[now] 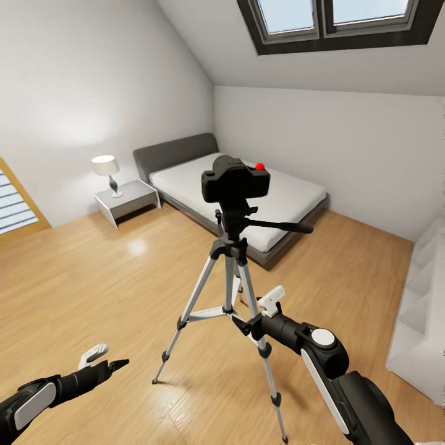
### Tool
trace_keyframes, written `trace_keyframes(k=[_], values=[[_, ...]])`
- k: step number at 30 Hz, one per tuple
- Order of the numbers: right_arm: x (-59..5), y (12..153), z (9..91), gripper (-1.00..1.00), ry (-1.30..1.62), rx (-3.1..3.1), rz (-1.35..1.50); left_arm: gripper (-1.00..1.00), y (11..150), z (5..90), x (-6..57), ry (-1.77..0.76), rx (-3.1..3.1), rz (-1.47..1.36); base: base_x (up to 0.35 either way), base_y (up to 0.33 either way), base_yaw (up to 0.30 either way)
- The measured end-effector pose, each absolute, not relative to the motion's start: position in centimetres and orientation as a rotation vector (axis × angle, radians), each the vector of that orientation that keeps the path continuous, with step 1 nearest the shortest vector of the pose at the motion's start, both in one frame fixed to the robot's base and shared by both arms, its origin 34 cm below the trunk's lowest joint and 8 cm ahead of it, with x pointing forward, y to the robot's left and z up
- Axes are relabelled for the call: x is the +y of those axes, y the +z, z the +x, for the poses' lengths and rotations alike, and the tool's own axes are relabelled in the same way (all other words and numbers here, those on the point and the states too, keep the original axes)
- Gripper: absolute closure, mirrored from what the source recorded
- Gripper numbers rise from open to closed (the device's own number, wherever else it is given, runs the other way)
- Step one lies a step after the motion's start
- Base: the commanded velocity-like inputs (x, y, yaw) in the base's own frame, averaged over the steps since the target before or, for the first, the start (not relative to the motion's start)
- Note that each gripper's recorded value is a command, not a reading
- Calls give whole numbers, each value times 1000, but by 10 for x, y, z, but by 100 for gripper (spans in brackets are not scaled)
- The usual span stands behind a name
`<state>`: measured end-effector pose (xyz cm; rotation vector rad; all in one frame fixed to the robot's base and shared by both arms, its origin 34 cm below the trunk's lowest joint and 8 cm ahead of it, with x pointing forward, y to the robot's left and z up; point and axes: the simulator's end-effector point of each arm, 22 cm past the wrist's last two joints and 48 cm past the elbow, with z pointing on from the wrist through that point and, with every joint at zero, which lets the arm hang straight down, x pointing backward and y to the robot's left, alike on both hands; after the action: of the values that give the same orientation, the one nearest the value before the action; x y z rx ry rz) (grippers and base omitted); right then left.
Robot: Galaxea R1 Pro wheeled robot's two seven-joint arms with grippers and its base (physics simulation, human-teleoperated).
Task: Attach the digital camera to the camera tripod in the bedroom.
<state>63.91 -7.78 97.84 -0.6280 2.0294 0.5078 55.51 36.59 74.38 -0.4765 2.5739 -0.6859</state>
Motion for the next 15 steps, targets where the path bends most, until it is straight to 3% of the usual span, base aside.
trace_keyframes(k=[5,15], values=[[-76,979,638,-100,511,2033,-629,-100,732,538,368,-673,2593,-524,-97,62,-88],[-77,978,638,-100,510,2033,-628,-100,727,529,372,-668,2592,-563,-7,5,-7]])
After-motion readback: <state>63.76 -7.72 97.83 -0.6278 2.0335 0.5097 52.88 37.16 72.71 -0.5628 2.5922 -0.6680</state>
